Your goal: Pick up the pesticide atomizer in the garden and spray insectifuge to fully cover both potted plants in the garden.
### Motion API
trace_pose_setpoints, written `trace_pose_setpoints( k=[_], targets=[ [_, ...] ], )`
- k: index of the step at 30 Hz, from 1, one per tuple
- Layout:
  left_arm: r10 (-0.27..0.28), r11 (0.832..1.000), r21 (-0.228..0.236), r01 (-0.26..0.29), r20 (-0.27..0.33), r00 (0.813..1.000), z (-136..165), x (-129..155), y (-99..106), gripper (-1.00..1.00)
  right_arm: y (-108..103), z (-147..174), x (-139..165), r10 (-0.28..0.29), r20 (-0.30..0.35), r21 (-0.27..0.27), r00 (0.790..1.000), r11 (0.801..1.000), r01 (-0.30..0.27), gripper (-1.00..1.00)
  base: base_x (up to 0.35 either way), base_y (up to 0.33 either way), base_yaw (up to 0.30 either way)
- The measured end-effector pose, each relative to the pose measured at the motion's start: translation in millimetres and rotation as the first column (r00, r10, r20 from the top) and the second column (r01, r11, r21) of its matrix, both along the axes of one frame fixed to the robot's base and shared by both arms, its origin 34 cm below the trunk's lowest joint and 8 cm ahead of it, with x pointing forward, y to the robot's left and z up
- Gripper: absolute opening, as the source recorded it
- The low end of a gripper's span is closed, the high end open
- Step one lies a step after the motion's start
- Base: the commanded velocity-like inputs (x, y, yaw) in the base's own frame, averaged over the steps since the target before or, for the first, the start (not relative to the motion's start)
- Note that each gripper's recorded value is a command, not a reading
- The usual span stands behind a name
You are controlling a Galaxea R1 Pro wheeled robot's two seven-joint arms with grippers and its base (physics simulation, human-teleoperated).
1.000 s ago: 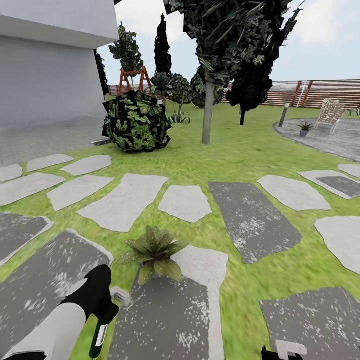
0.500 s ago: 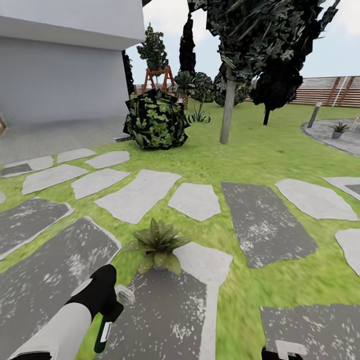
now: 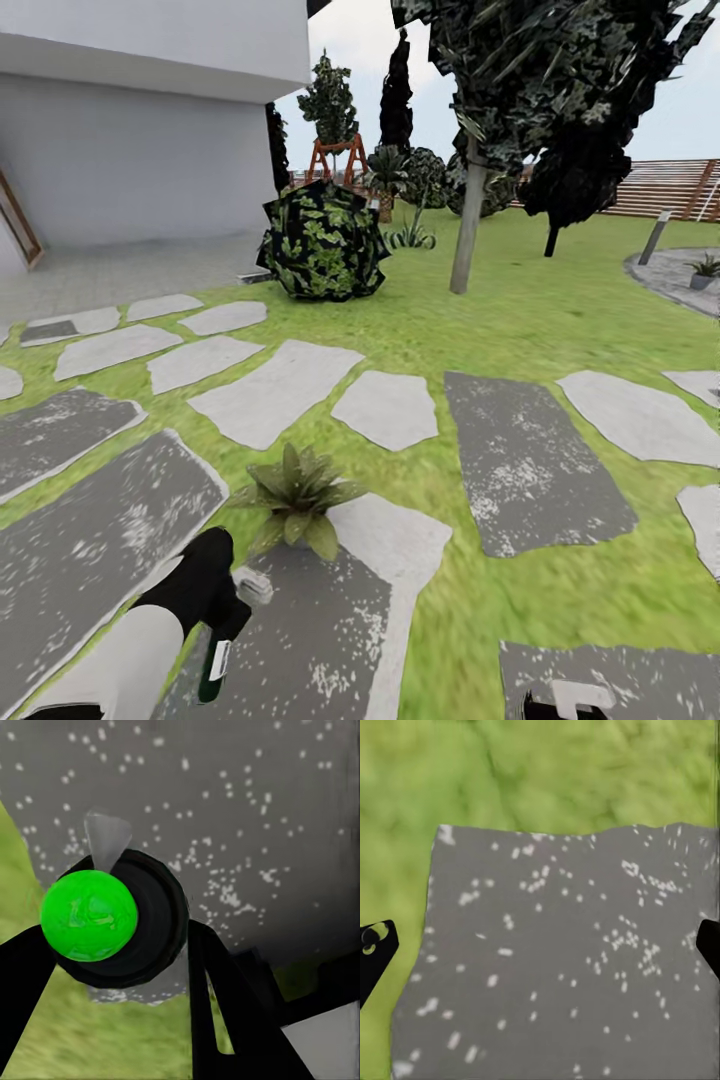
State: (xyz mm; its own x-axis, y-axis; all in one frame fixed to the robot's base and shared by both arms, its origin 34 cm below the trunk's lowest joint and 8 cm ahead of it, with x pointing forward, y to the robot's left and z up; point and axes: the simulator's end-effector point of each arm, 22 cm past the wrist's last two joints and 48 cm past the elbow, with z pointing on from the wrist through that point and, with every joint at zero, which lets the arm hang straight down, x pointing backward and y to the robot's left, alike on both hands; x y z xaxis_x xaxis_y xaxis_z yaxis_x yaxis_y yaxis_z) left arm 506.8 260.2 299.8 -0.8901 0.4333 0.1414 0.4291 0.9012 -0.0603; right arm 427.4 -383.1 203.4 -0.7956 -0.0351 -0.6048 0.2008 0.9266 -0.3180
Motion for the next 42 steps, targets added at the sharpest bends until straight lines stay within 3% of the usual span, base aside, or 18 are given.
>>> trace_pose_setpoints(
  k=[9,23,39,42],
  targets=[
    [0.006,1.0,-0.008,-0.006,0.007,1.0,1.2,2.2,-1.5,-1.0,3.6,-0.4,0.5,0.006,0.0,0.003,1.0,1.0,-0.006,1.0,0.12,-0.307,0.052],
    [0.008,1.0,-0.008,-0.008,0.009,1.0,1.5,2.8,-0.8,-1.0,3.9,-0.5,0.6,0.006,0.0,0.003,1.0,1.0,-0.006,1.0,0.183,-0.285,0.274],
    [0.007,1.0,0.02,-0.007,0.021,1.0,1.0,5.3,5.8,-1.0,3.9,-0.6,0.5,0.006,-0.001,0.003,1.0,1.0,-0.006,1.0,0.007,-0.31,0.278],
    [0.033,0.999,0.008,-0.034,0.021,0.999,0.8,5.1,7.4,-1.0,3.9,-0.6,0.5,0.006,-0.001,0.003,1.0,1.0,-0.006,1.0,0.01,-0.312,0.278]
  ],
)
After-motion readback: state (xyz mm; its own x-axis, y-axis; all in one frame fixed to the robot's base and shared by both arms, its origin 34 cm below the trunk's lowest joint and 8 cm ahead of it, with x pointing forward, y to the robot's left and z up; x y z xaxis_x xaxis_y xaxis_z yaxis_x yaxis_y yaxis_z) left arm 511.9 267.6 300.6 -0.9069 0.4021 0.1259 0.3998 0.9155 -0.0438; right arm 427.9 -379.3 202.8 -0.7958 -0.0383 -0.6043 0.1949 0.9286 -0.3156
